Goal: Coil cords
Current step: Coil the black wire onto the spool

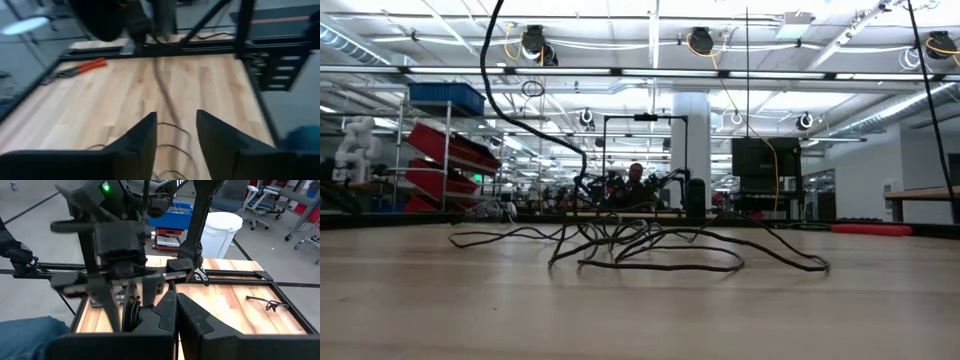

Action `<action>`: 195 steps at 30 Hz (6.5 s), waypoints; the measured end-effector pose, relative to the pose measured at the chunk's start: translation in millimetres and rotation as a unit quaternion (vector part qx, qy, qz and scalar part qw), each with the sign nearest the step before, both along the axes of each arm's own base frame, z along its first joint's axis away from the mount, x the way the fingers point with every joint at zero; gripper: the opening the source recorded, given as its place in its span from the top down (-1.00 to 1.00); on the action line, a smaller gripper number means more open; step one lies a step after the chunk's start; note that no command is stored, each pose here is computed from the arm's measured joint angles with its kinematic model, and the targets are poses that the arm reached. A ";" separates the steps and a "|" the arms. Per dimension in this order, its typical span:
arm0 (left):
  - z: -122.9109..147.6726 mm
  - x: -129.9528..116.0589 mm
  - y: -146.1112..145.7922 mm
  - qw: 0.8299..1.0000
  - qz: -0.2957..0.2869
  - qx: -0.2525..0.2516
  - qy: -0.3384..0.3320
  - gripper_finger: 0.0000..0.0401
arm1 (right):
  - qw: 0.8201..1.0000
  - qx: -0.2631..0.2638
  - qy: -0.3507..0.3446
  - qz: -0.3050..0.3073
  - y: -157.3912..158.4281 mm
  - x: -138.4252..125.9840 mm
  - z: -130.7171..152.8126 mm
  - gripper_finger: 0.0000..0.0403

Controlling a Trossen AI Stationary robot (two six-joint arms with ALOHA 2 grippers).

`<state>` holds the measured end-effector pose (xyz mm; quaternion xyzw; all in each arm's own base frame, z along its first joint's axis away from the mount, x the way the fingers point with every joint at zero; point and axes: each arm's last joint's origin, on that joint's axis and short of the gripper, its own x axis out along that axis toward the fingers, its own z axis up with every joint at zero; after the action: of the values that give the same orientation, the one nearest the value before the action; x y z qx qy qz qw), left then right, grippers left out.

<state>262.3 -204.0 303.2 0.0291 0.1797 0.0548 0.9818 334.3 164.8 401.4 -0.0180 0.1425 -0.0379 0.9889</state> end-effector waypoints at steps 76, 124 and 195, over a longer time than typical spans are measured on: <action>40.1 -13.2 5.0 0.994 -0.004 0.057 -0.091 0.98 | 0.999 -0.026 0.030 0.013 3.1 -4.9 -5.1 0.66; 51.3 -46.3 11.4 0.997 -0.056 0.016 -0.052 0.99 | 0.996 -0.057 0.038 0.058 7.7 16.3 -22.2 0.50; 47.0 -47.8 10.9 0.996 -0.074 0.027 -0.030 0.99 | 0.994 -0.057 0.045 0.083 2.4 30.5 -32.2 0.33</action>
<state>214.5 -193.0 350.1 0.0673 0.1455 -0.0121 0.9870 364.8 167.2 369.2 -0.0877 0.1826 0.0372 0.9786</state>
